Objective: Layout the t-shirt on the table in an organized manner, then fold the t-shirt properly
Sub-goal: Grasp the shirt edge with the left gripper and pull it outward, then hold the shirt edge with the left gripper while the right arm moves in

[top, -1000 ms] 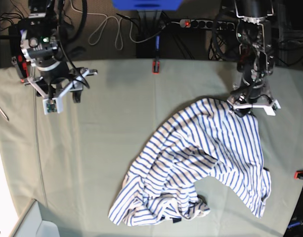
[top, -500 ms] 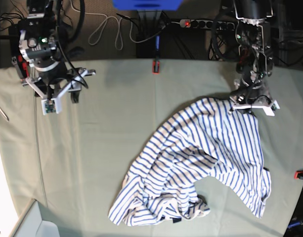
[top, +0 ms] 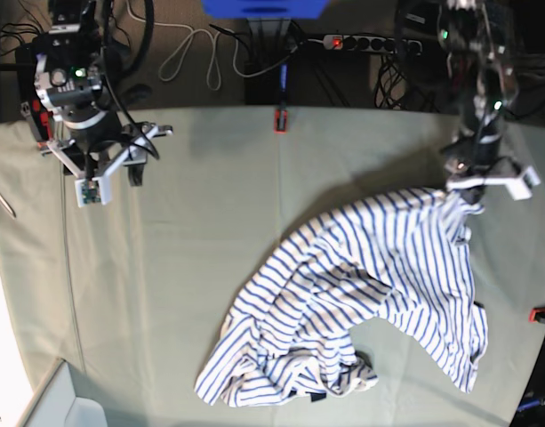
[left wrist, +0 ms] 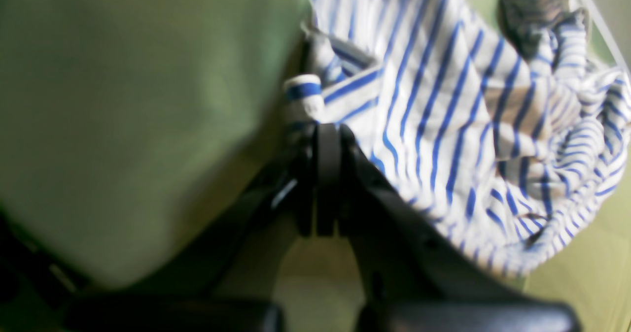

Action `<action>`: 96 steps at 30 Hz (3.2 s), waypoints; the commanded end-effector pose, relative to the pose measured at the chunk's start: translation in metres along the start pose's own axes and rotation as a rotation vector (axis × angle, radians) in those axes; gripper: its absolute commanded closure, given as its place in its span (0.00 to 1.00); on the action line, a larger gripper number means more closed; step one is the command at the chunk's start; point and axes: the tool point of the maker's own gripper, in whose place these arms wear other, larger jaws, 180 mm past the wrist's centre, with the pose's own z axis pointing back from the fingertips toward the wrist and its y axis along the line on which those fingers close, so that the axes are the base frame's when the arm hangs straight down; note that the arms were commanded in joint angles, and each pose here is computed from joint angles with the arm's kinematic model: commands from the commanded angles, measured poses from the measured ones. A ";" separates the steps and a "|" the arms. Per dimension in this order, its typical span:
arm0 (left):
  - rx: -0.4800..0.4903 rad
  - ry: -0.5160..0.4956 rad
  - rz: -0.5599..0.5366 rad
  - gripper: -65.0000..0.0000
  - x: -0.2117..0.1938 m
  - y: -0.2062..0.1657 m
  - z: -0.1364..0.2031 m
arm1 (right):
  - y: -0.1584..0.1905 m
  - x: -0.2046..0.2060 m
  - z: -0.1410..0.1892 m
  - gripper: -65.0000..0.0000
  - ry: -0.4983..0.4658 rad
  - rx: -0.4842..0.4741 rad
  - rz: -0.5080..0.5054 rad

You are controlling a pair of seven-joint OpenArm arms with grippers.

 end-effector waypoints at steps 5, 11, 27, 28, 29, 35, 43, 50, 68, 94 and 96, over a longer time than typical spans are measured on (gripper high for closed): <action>0.026 -0.126 -0.041 1.00 0.044 0.020 0.040 | 0.001 0.016 0.001 0.53 -0.055 0.007 0.005; 0.138 -0.103 -0.059 1.00 0.036 0.066 0.063 | 0.001 0.021 0.000 0.53 -0.067 0.007 0.005; 0.209 -0.063 0.041 0.91 0.008 0.085 0.052 | 0.017 0.020 0.001 0.53 -0.065 0.085 0.075; 0.195 -0.076 0.047 0.91 0.014 0.079 0.047 | 0.016 0.020 0.001 0.53 -0.065 0.084 0.075; 0.181 -0.091 0.054 0.91 0.019 0.073 0.042 | 0.016 0.020 0.001 0.53 -0.065 0.084 0.075; 0.087 -0.155 0.103 1.00 0.052 0.032 0.017 | 0.016 0.019 0.001 0.53 -0.063 0.084 0.075; 0.073 0.011 0.107 0.76 0.022 0.026 0.030 | 0.015 0.018 0.001 0.53 -0.061 0.081 0.076; 0.211 0.078 0.076 0.40 -0.007 0.083 0.062 | 0.015 0.019 0.001 0.53 -0.062 0.080 0.077; 0.295 0.145 0.140 0.33 -0.031 0.117 0.027 | 0.018 0.017 0.001 0.53 -0.056 0.086 0.073; 0.288 0.140 0.179 0.63 -0.029 0.111 0.010 | 0.015 0.014 0.002 0.53 -0.048 0.081 0.079; 0.290 0.142 0.179 0.63 -0.030 0.112 0.010 | 0.015 0.014 0.002 0.53 -0.049 0.081 0.080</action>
